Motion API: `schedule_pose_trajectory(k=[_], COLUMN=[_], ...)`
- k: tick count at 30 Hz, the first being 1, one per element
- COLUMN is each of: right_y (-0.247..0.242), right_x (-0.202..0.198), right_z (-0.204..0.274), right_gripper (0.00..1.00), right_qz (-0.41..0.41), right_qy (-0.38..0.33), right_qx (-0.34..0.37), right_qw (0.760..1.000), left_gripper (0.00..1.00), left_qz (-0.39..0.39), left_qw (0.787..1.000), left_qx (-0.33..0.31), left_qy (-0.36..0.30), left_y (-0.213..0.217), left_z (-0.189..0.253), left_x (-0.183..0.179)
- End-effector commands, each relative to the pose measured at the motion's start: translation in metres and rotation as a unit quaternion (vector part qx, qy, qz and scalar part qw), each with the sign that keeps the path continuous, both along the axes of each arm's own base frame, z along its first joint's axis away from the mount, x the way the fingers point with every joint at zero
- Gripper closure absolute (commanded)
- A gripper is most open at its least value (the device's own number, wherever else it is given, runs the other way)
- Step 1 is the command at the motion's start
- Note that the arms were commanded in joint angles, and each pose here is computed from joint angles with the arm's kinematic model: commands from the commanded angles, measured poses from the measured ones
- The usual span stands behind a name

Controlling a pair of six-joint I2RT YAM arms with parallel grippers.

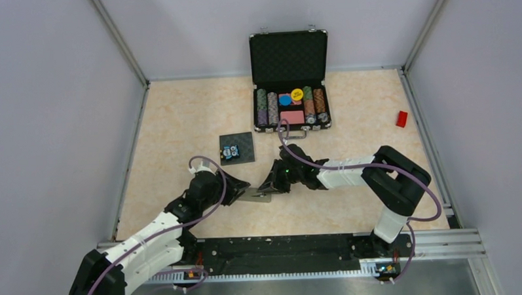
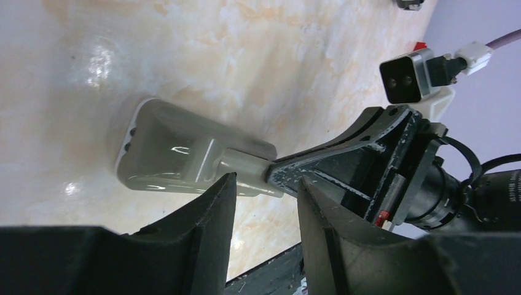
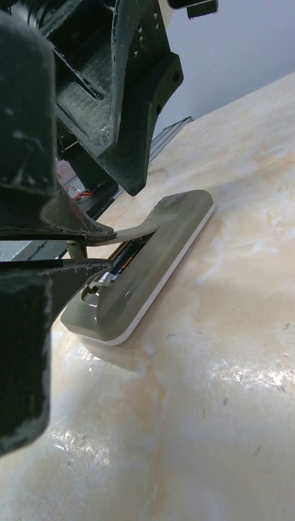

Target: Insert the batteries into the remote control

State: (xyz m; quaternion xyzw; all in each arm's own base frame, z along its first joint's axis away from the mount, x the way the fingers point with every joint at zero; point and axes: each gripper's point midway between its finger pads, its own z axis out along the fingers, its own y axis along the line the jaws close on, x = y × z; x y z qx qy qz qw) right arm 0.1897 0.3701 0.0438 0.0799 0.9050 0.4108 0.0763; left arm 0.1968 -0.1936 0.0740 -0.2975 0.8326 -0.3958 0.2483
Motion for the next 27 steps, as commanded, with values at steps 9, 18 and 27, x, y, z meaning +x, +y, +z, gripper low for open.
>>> schedule_pose_trajectory(k=[9, 18, 27], right_y=[-0.018, -0.018, -0.016], right_x=[-0.012, -0.011, -0.007], right_z=[-0.027, -0.02, -0.006], right_gripper=[0.84, 0.72, 0.68], right_qz=[-0.002, -0.001, -0.002], right_qy=[0.011, 0.003, -0.003], right_qx=[-0.105, -0.108, -0.112], right_qw=[0.994, 0.994, 0.994], left_gripper=[0.54, 0.52, 0.51], left_qz=[-0.006, -0.023, -0.017], left_qw=[0.999, 0.999, 1.0], left_qx=[-0.028, -0.014, -0.01], left_qy=[-0.024, -0.025, -0.02], left_y=[-0.012, -0.015, -0.012], left_z=[0.012, 0.012, 0.006], left_x=[0.012, 0.012, 0.012])
